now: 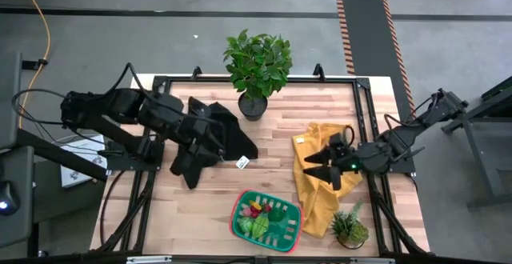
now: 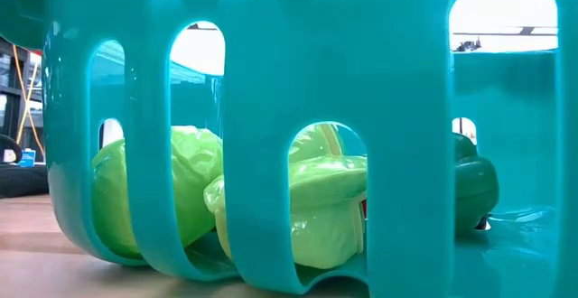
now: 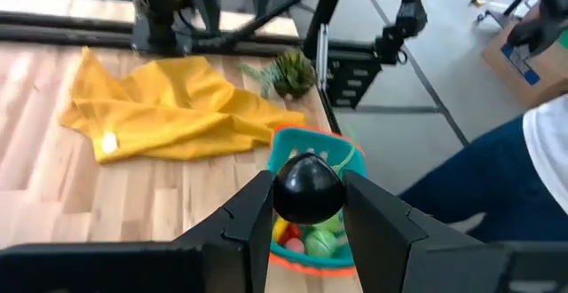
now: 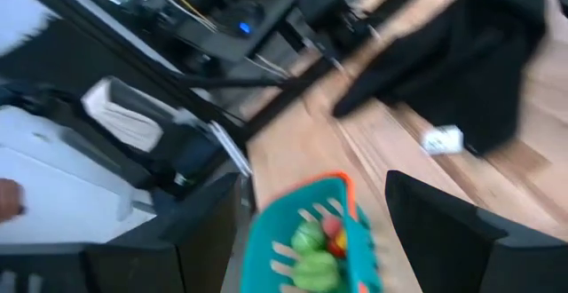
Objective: Pick and placing Produce into tupperware
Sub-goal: Put the black cherry into the blue bin
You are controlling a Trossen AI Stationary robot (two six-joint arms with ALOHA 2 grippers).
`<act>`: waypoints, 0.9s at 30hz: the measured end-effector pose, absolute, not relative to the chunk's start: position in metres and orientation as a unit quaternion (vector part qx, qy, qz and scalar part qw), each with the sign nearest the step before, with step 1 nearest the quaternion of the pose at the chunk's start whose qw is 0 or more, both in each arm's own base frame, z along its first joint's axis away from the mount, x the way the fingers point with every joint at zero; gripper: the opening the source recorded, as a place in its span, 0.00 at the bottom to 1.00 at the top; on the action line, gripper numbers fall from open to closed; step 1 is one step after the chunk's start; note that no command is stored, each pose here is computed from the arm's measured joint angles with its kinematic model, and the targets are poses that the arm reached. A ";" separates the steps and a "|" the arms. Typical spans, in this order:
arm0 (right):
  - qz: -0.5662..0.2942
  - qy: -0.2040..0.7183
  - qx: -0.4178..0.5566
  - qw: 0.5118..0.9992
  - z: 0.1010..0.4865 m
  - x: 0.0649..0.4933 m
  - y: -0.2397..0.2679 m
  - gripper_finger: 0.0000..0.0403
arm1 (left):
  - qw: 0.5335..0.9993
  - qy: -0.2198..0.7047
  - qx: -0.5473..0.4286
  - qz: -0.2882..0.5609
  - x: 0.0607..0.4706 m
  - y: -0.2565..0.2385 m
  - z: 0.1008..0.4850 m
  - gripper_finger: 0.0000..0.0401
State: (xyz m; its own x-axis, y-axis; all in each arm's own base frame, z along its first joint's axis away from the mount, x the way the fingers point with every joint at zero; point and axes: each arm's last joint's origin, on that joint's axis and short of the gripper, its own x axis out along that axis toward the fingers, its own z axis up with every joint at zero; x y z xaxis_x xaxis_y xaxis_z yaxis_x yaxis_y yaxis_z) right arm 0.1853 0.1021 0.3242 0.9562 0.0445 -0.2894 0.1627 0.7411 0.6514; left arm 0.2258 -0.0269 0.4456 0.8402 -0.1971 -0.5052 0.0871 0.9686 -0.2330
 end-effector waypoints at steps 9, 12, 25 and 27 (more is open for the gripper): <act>-0.005 0.108 0.349 0.931 0.333 0.187 0.104 0.67 | 0.932 0.341 -0.084 -0.088 0.249 -0.049 0.422 0.28; 0.001 0.111 0.350 0.930 0.333 0.187 0.104 0.67 | 0.923 0.368 -0.081 -0.083 0.258 -0.051 0.412 0.28; 0.027 0.137 0.350 0.926 0.331 0.187 0.106 0.67 | 0.900 0.421 -0.097 -0.066 0.290 -0.057 0.383 0.28; 0.034 0.145 0.349 0.925 0.330 0.186 0.106 0.67 | 0.898 0.423 -0.102 -0.067 0.294 -0.058 0.380 0.28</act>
State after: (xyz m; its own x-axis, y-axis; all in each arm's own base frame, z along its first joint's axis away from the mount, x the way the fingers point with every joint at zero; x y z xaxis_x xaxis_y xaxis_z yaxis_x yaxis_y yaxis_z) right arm 0.1863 0.1061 0.3301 0.9554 0.1650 -0.2450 0.0379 0.7541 0.6556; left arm 0.2943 -0.0580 0.3801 0.6329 -0.2061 -0.7463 0.0342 0.9704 -0.2390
